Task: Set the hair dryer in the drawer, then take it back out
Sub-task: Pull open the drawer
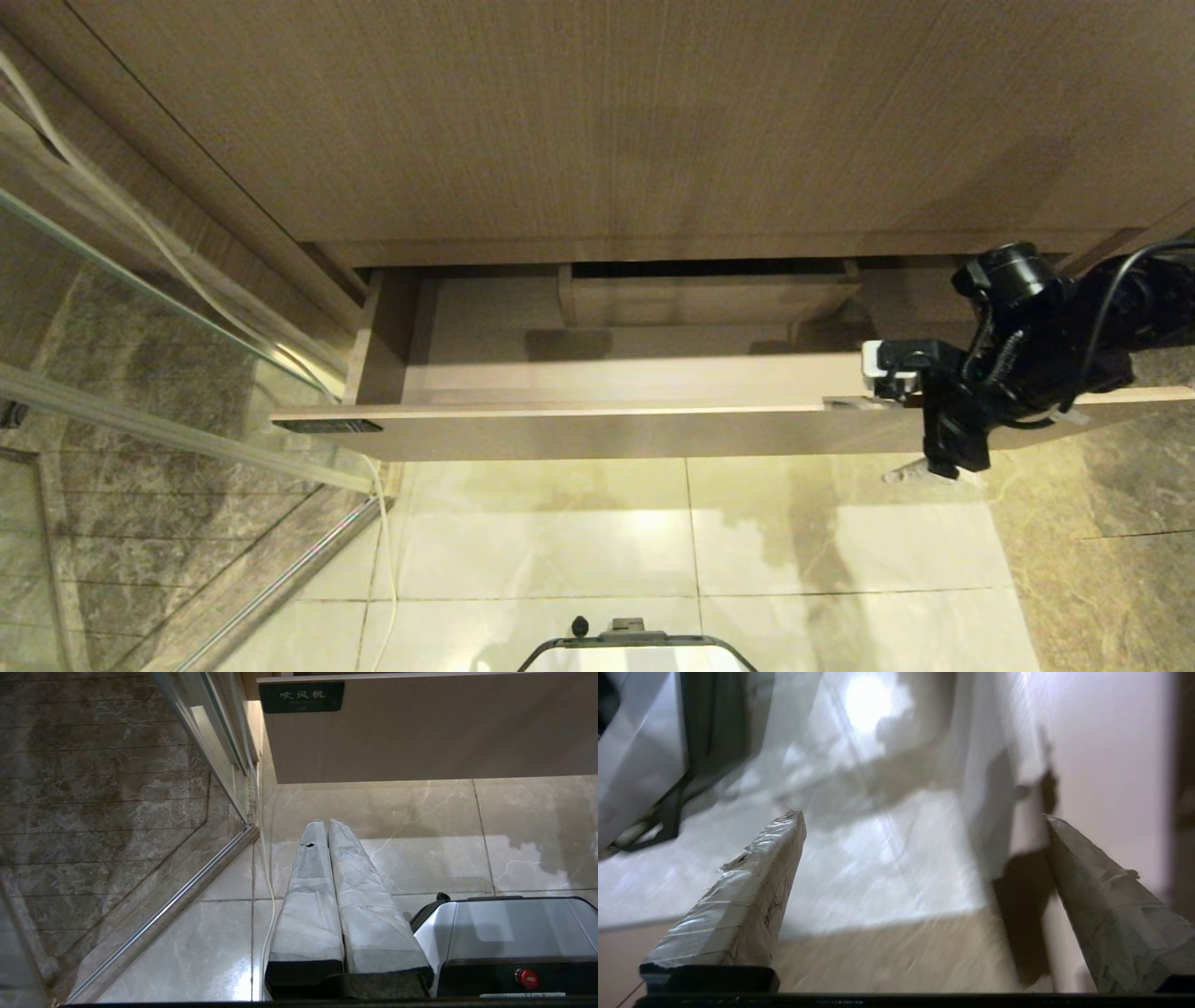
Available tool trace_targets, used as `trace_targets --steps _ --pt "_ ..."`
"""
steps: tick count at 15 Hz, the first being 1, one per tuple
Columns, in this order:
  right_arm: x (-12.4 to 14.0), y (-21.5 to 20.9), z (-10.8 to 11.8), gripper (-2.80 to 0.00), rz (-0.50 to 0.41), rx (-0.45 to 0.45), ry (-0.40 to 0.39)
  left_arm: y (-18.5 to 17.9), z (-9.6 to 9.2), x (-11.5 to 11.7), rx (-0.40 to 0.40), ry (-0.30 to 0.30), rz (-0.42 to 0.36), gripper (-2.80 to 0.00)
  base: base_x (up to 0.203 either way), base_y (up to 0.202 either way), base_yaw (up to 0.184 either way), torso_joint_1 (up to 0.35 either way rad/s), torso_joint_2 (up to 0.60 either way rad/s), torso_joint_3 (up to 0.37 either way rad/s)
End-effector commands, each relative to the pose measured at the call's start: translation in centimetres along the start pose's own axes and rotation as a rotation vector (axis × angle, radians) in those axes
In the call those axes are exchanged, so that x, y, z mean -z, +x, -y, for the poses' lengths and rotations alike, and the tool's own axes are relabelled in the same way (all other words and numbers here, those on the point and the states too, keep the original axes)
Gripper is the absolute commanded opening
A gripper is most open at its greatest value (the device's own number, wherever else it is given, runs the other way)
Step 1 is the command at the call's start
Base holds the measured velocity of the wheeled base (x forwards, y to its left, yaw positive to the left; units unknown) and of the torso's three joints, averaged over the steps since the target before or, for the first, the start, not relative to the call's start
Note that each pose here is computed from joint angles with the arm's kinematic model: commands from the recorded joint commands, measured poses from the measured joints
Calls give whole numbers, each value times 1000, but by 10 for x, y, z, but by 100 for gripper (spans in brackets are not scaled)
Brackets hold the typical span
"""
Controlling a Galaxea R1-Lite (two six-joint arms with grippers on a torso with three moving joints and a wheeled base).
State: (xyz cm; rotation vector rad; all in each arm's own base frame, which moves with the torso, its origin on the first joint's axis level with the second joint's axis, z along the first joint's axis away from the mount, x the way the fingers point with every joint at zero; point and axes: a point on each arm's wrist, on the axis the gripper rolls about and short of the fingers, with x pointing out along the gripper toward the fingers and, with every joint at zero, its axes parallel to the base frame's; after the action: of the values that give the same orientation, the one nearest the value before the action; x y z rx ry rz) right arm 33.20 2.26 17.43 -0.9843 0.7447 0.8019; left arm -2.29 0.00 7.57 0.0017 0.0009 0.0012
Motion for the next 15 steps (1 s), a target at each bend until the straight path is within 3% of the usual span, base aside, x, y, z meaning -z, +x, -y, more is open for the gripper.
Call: trace_targets --steps 1,5,8,9,15 --pt "3 -42 -30 0 -6 18 -9 0 0 0 0 0 0 -280 0 0 0 0 0 0" --pt "11 -89 -74 0 4 75 -22 0 0 0 0 0 -1 -280 0 0 0 0 0 0" --pt "12 -108 -87 0 21 122 -31 0 0 0 1 0 1 -280 0 0 0 0 0 0" --pt "13 -115 -87 -280 24 147 -26 0 0 0 0 0 1 -280 0 0 0 0 0 0" --pt "28 -142 -95 -280 -40 270 49 0 0 0 0 0 0 -280 0 0 0 0 0 0"
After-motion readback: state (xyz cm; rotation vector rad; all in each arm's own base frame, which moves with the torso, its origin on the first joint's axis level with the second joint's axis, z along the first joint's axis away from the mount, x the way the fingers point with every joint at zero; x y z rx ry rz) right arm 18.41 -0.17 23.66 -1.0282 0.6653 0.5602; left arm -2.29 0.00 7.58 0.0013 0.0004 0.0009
